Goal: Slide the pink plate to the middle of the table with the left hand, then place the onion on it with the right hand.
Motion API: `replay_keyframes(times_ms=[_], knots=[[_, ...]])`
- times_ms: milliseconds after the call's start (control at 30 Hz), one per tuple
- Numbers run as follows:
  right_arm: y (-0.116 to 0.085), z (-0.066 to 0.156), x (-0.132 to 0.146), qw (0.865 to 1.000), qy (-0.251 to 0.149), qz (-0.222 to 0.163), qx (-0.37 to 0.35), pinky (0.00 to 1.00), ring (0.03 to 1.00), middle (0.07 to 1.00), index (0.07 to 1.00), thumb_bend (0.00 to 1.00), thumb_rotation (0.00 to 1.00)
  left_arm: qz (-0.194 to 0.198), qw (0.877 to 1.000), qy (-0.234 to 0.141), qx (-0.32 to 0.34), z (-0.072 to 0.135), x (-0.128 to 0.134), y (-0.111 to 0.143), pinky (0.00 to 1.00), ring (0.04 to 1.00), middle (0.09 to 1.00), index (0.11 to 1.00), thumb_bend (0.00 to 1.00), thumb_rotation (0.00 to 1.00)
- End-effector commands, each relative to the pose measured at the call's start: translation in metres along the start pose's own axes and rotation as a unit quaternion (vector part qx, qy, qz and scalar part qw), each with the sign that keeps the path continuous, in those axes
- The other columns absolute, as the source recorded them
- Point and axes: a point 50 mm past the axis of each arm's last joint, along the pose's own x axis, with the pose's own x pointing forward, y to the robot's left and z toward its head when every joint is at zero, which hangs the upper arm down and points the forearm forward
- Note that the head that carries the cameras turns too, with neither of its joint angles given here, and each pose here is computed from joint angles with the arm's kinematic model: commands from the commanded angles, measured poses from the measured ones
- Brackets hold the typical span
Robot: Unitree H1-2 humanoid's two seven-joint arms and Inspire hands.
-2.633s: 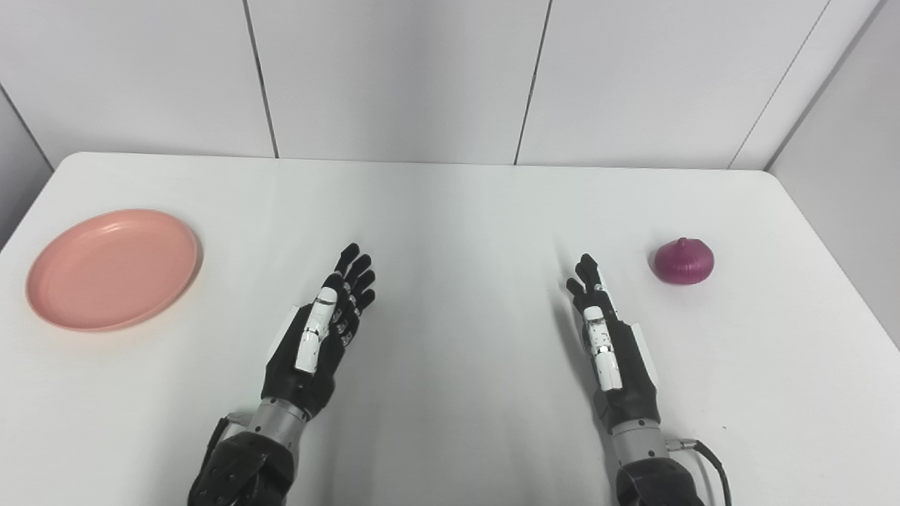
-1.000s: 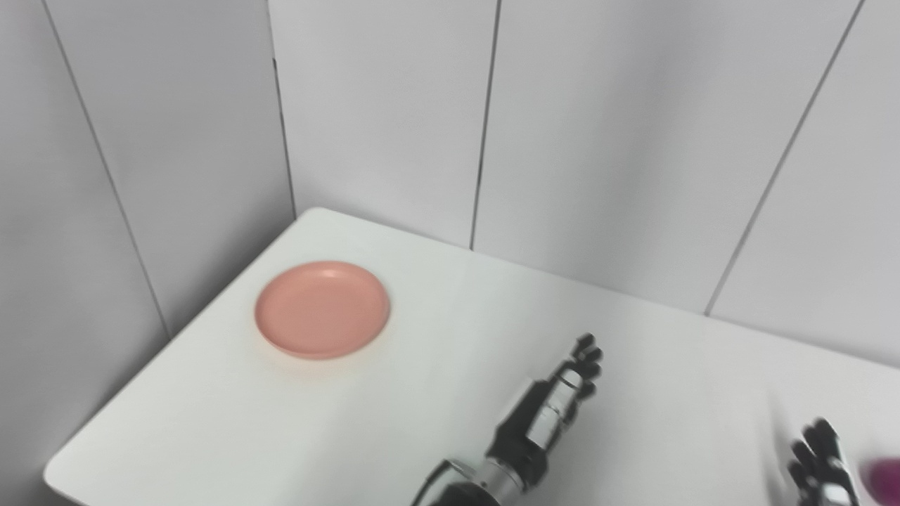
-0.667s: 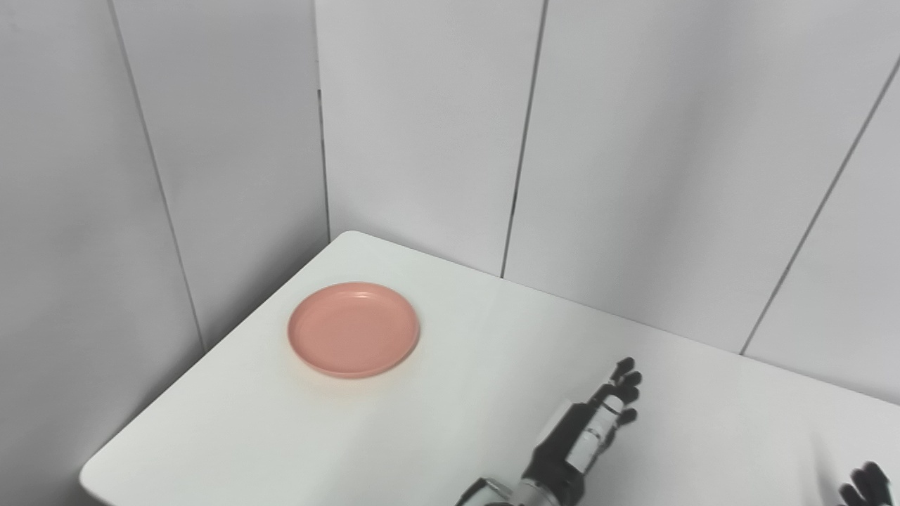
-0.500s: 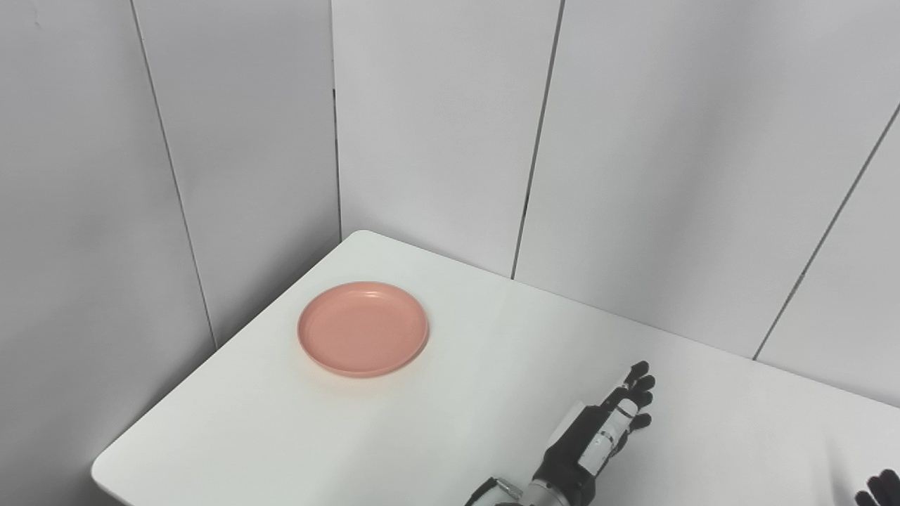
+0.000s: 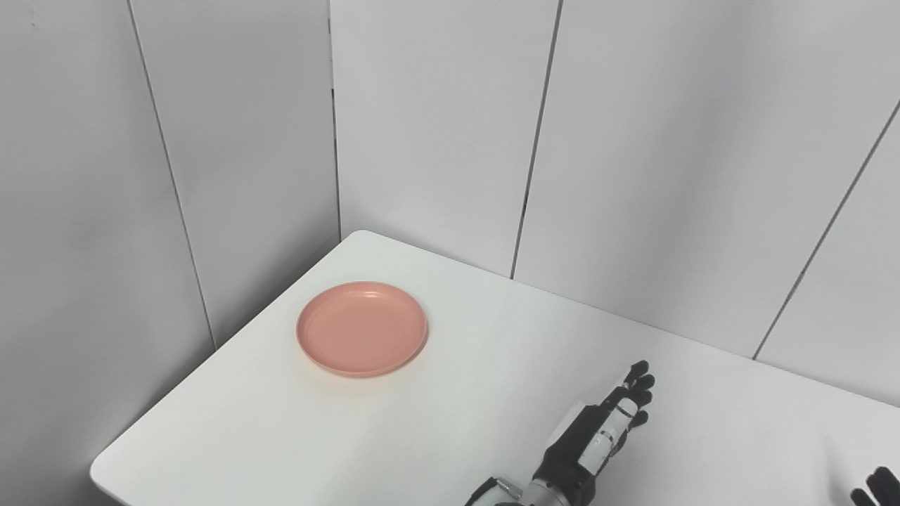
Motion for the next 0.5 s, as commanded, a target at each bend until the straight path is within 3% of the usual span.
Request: replay_keyframes(times_ms=[0, 167, 467], knots=[[-0.004, -0.027, -0.018, 1.0, 0.028, -0.008, 0.002, 1.0, 0.954, 0.967, 0.959, 0.5, 1.0, 0.028, 0.998, 0.057, -0.025, -0.04, -0.031, 0.0, 0.96, 0.992, 0.992, 0.976, 0.48, 1.0], [-0.002, -0.025, -0.018, 1.0, 0.028, -0.007, 0.002, 1.0, 0.935, 0.95, 0.944, 0.47, 1.0, 0.044, 0.998, 0.048, -0.012, -0.031, -0.028, 0.003, 0.93, 0.973, 0.979, 0.964, 0.48, 1.0], [0.003, -0.026, -0.017, 1.0, 0.03, -0.006, -0.001, 1.0, 0.921, 0.938, 0.933, 0.46, 1.0, 0.048, 0.999, 0.012, -0.001, -0.003, -0.018, 0.006, 0.98, 0.998, 1.0, 0.996, 0.46, 1.0]])
